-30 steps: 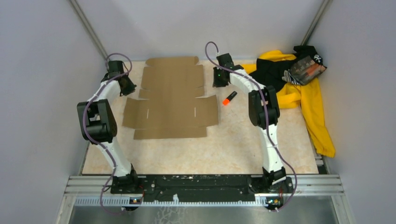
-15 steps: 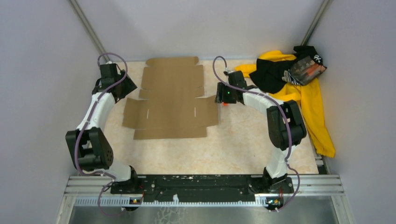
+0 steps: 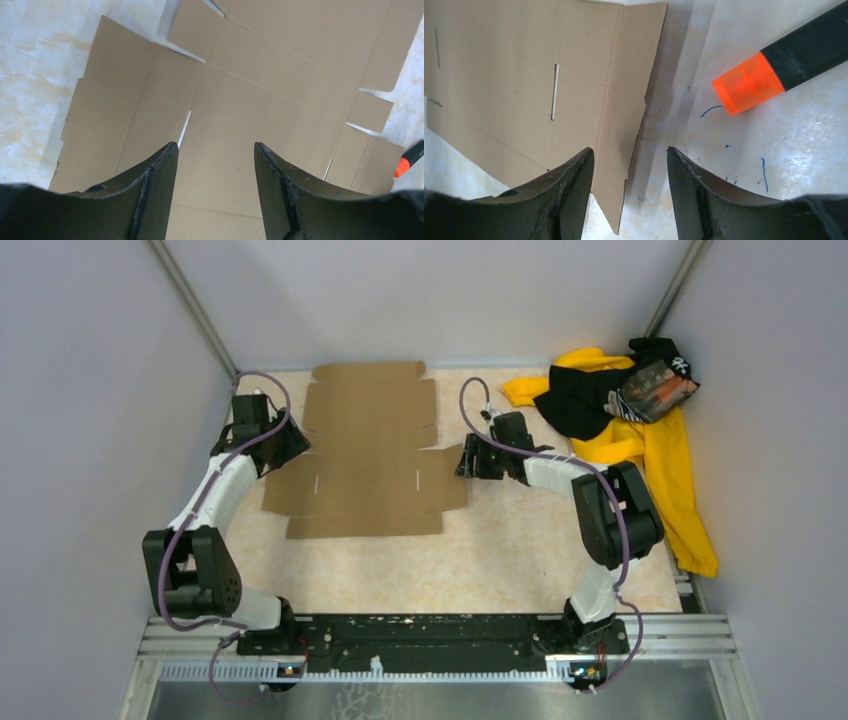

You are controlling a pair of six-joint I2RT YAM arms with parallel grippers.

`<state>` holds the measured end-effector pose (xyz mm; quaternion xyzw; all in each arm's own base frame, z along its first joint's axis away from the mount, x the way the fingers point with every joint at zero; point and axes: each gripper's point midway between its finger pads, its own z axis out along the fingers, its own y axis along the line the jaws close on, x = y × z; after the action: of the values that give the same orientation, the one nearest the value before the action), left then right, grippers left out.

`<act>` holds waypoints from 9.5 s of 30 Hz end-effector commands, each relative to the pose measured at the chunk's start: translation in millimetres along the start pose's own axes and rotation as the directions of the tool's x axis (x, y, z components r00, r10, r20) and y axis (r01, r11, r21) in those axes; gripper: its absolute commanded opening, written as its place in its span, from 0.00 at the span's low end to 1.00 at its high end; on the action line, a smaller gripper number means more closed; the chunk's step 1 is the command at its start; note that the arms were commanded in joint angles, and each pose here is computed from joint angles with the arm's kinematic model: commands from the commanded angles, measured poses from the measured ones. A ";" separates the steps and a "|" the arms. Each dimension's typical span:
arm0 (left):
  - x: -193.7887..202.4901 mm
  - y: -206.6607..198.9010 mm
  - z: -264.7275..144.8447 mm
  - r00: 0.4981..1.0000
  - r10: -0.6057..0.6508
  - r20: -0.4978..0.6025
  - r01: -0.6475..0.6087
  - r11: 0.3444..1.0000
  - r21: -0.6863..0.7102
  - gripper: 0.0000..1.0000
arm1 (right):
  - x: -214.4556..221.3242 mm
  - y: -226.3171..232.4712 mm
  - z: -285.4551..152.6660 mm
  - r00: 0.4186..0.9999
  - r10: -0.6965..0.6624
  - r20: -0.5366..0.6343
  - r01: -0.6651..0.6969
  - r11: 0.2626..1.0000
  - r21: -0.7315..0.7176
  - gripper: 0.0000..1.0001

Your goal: Fold the paper box

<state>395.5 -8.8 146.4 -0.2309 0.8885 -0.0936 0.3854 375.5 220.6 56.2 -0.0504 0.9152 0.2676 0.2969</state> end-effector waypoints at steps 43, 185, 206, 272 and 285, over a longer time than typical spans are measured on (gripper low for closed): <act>25.6 -23.6 -38.5 0.999 0.043 0.025 -0.047 0.989 0.143 0.99 | 53.6 -39.8 -73.0 1.000 0.011 0.016 -0.013 0.988 0.154 0.08; 160.1 -105.6 105.7 0.921 0.337 -0.193 -0.344 0.939 -0.004 0.11 | -5.4 -46.7 51.1 0.990 -0.073 -0.118 0.114 0.911 0.397 0.19; 119.4 -119.4 141.7 0.912 0.381 -0.154 -0.389 0.921 -0.028 0.14 | -28.7 -20.3 90.1 0.994 -0.011 -0.109 0.048 0.937 0.347 0.19; 194.4 37.0 -48.2 0.986 0.004 -0.169 -0.019 0.996 -0.090 0.07 | 94.5 -61.2 -81.8 1.000 0.012 -0.025 -0.003 0.943 0.332 0.10; 228.2 61.8 -43.6 0.957 -0.033 -0.287 -0.027 0.979 -0.200 0.09 | 100.3 -59.7 -77.6 0.999 0.018 -0.049 -0.002 0.949 0.315 0.10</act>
<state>216.0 -66.8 17.5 -0.2408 0.9378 -0.0409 0.2466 259.5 131.6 21.0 -0.0098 0.9584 0.1077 0.2641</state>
